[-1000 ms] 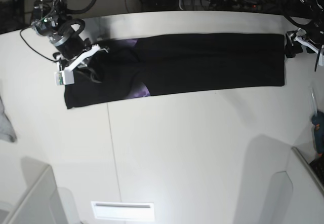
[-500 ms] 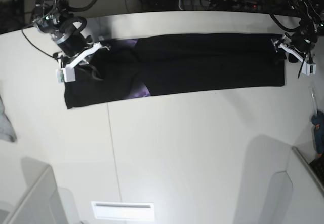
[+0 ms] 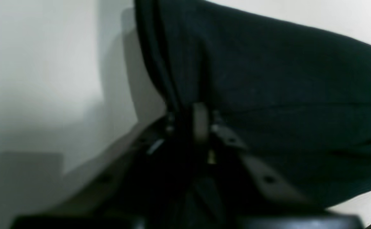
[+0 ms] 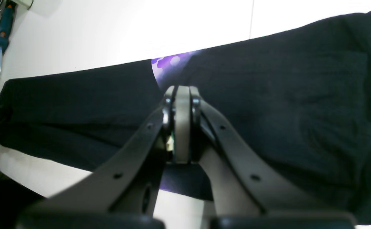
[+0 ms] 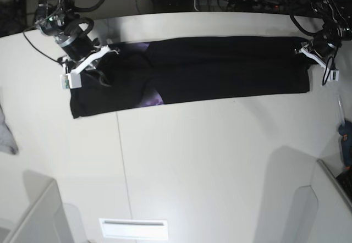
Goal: Fold the T-shirt properly
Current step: 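Grasp both ends of the black strip with both grippers, then fold the strip end held by the left gripper toward the right gripper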
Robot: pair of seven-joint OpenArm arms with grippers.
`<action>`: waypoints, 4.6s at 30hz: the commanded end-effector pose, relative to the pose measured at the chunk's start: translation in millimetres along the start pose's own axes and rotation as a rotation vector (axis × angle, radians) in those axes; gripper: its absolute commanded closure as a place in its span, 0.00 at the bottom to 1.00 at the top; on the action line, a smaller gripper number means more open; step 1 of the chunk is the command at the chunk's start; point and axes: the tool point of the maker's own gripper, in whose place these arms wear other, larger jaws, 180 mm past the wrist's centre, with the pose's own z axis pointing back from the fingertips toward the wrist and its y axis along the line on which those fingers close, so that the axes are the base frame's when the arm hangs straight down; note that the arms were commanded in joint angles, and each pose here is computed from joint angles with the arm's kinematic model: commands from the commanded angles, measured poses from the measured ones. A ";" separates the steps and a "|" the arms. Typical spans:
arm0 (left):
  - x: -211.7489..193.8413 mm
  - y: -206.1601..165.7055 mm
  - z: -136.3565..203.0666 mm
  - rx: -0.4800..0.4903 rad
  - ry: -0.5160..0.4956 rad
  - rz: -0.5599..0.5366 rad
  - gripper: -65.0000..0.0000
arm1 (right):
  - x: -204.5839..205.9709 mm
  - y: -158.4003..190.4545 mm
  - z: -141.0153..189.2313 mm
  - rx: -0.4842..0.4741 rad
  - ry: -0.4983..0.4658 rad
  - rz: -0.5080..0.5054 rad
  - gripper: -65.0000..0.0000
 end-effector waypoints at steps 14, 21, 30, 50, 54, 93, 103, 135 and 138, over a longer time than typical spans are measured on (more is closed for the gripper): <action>28.4 29.2 24.8 0.094 -0.068 -0.065 1.00 | 8.4 4.1 4.3 0.014 -0.035 0.012 1.00; 54.8 10.6 61.9 0.141 -0.138 -0.234 1.00 | 8.1 4.1 4.3 0.014 -0.033 0.012 1.00; 56.1 -43.4 82.1 0.115 -0.192 -0.364 1.00 | 7.9 4.9 4.0 0.015 -0.035 0.008 1.00; 9.8 -135.3 36.6 -0.131 -0.058 -0.408 1.00 | 6.8 8.3 2.5 0.020 -0.039 -0.007 1.00; 7.7 -154.6 27.3 -0.178 -0.065 -0.398 1.00 | 6.8 8.3 2.5 0.020 -0.039 -0.007 1.00; -10.8 -278.3 -10.2 -0.444 -0.018 -0.307 1.00 | 4.3 7.1 3.9 0.015 -0.033 -0.011 1.00; -11.2 -278.1 -10.5 -0.444 -0.016 -0.306 1.00 | 4.3 7.1 3.9 0.015 -0.033 -0.011 1.00; -15.1 -286.4 -10.3 -0.470 -0.007 -0.311 0.36 | 4.1 7.6 3.7 0.016 -0.033 -0.011 1.00; -16.5 -291.0 -9.6 -0.482 -0.004 -0.322 0.37 | 4.1 7.6 3.7 0.016 -0.033 -0.011 1.00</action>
